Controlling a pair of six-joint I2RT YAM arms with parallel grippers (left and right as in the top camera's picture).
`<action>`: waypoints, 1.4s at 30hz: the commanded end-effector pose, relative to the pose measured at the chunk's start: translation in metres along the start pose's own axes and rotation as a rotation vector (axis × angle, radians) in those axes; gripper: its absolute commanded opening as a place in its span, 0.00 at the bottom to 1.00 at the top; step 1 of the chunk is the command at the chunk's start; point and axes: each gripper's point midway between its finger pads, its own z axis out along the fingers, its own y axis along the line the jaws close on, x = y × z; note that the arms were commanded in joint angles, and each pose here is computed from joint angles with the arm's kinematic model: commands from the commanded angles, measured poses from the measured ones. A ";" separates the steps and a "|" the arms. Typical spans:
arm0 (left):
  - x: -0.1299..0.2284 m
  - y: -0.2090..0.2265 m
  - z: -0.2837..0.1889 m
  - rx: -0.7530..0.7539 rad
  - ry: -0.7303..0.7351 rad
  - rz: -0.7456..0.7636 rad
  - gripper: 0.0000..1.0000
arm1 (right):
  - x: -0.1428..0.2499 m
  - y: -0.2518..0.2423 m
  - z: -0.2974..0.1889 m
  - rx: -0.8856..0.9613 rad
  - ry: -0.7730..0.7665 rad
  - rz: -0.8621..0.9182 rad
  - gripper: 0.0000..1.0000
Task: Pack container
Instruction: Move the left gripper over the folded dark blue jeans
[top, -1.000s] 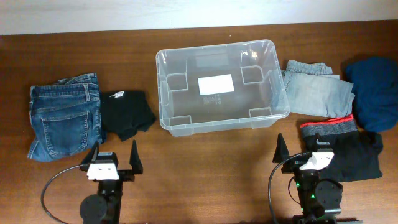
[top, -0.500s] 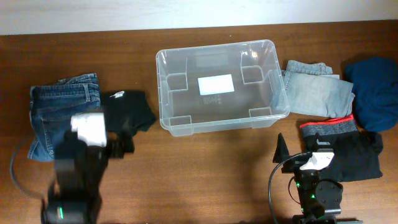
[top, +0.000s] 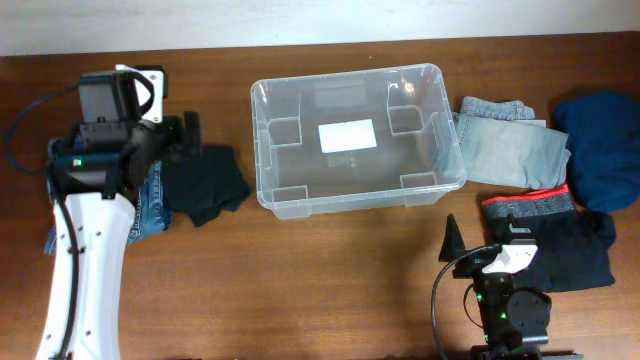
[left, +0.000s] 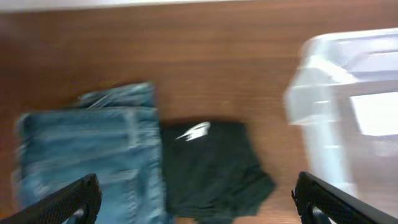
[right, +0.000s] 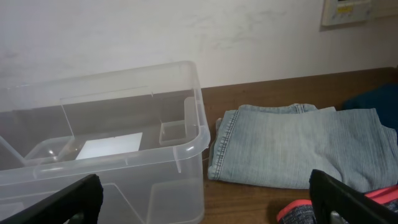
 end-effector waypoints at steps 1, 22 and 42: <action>0.012 0.061 0.000 -0.261 0.056 -0.117 0.99 | 0.002 -0.001 0.000 0.004 0.003 -0.007 0.98; 0.153 0.148 0.160 -0.040 0.488 -0.172 0.99 | 0.002 -0.001 0.000 0.004 0.003 -0.007 0.99; 0.173 0.148 0.203 -0.022 0.498 -0.103 0.99 | 0.002 -0.001 0.000 0.004 0.003 -0.007 0.98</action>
